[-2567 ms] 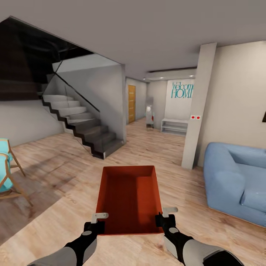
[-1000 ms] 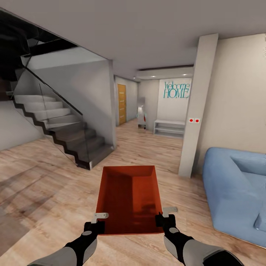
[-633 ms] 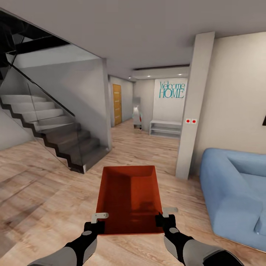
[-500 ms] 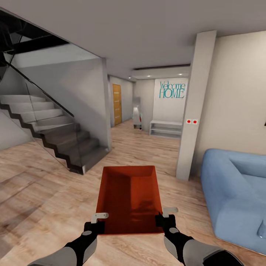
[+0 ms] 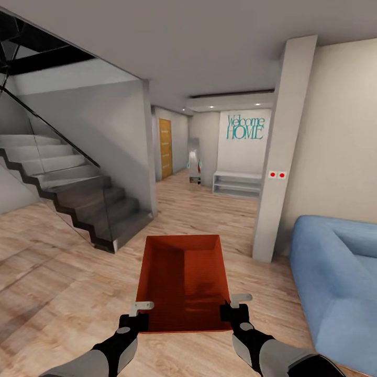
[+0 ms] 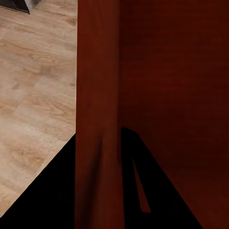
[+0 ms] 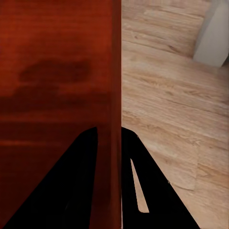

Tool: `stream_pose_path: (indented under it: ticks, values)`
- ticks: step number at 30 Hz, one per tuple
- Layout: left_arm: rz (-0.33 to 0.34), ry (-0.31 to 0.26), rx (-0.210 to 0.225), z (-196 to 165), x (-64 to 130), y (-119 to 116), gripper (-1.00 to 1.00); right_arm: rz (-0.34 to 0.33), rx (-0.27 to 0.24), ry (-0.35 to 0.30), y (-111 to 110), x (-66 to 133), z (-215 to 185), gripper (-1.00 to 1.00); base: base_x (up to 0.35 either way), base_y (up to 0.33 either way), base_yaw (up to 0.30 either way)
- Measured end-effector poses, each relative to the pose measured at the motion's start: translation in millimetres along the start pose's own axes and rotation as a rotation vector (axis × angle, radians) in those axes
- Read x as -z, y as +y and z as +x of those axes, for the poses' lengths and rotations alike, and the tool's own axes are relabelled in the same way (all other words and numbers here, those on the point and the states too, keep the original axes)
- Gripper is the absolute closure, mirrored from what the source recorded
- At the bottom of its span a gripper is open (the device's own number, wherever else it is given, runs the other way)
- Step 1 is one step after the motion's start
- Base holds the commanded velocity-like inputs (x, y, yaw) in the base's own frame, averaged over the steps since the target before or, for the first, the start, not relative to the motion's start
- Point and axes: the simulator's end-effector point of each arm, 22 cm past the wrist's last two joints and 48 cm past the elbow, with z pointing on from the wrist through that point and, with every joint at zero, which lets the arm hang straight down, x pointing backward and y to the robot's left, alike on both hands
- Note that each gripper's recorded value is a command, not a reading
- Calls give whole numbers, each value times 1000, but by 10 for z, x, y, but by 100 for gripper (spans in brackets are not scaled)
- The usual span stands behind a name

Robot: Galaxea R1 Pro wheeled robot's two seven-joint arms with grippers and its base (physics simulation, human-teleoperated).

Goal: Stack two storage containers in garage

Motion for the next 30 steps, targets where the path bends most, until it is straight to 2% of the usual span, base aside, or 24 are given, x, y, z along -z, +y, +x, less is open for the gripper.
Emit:
stream_pose_path:
  ticks: [30]
  values:
    - [0, -1, 0, 0, 0, 0, 100, 0, 0, -1, 0, 0, -1, 100, 321, 0, 0]
